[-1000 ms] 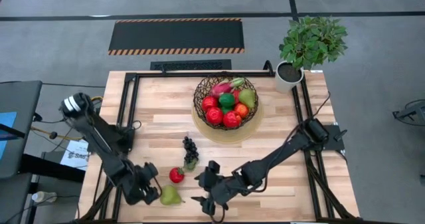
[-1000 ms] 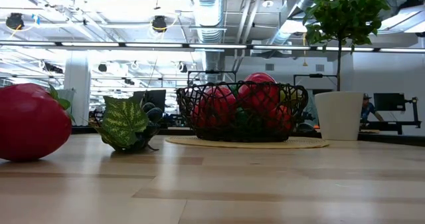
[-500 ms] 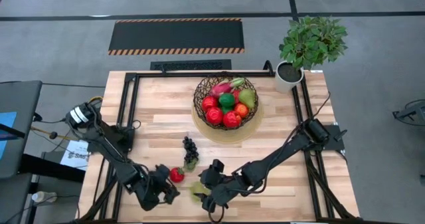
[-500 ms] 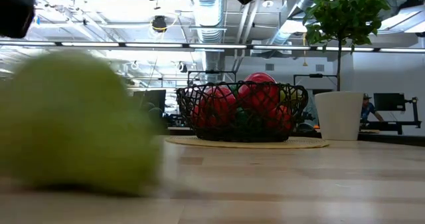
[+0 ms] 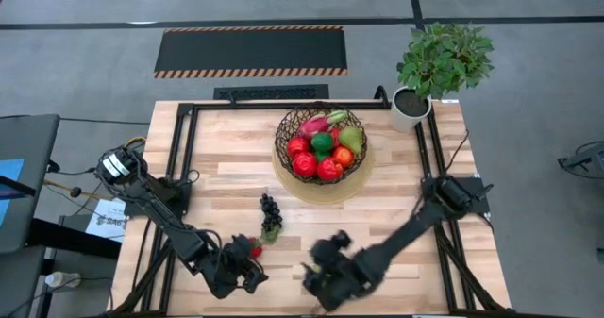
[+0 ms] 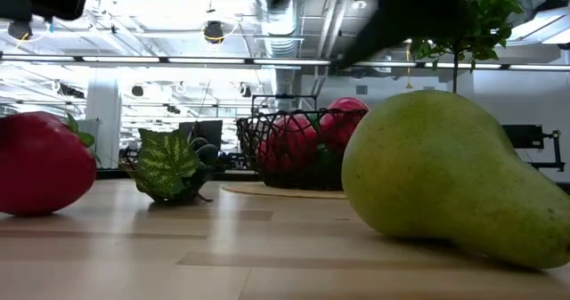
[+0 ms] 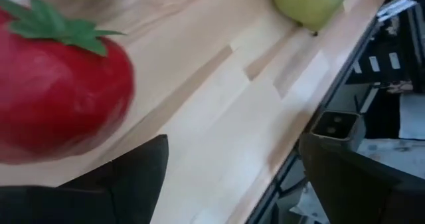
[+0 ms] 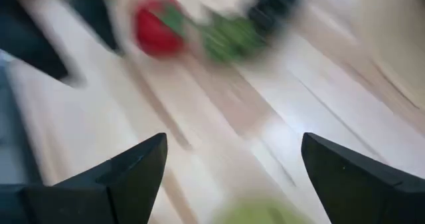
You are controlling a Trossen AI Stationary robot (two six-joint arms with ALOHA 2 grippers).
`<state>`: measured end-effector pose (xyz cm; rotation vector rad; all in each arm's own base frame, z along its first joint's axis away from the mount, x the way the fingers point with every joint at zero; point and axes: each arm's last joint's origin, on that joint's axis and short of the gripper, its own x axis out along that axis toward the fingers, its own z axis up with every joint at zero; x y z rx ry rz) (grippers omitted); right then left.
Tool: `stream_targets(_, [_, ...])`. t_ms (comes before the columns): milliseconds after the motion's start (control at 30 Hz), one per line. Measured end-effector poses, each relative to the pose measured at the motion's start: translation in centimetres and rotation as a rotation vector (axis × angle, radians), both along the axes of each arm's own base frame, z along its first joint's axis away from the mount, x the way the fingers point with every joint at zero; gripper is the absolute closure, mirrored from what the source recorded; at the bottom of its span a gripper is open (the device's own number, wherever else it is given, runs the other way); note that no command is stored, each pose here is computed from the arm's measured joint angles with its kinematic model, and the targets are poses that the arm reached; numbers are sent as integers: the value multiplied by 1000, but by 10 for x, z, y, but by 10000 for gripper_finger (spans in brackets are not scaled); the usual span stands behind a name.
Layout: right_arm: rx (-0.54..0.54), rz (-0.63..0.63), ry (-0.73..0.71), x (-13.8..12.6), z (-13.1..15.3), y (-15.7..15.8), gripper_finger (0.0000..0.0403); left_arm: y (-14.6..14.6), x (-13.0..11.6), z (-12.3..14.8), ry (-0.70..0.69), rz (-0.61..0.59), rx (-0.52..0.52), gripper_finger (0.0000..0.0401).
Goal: Build produce basket
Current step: Put the green pear into the black wire basket
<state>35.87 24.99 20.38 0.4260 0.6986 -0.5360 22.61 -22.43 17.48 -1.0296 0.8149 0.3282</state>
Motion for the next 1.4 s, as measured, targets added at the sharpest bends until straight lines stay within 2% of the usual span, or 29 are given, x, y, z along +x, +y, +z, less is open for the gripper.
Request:
stream_targets(133, [-1, -182, -25, -32, -4, 14, 37, -2, 2, 5, -31, 4, 16, 77])
stream_targets(267, [-23, -209, -47, -46, -5, 21, 37, -1, 3, 5, -40, 17, 26, 77])
stream_targets(433, [-28, -200, -48, -39, -14, 23, 37, -1, 3, 5, -46, 26, 30, 77])
stream_targets(667, [-22, -285, -29, -31, -58, 26, 37, -1, 3, 5, -47, 27, 28, 77])
stream_targets(867, [-55, -311, -15, -29, -86, 29, 37, -1, 2, 5, -42, 22, 25, 77])
stream_targets(1033, [-75, -302, 3, -27, -88, 25, 43, -1, 2, 5, -41, 22, 25, 77])
stream_targets(1267, [-117, -315, 43, -24, -85, 14, 101, 0, 2, 5, -40, 22, 26, 77])
stream_targets(1400, [-147, -317, 84, -25, -76, 6, 106, 0, 2, 5, -38, 21, 28, 77])
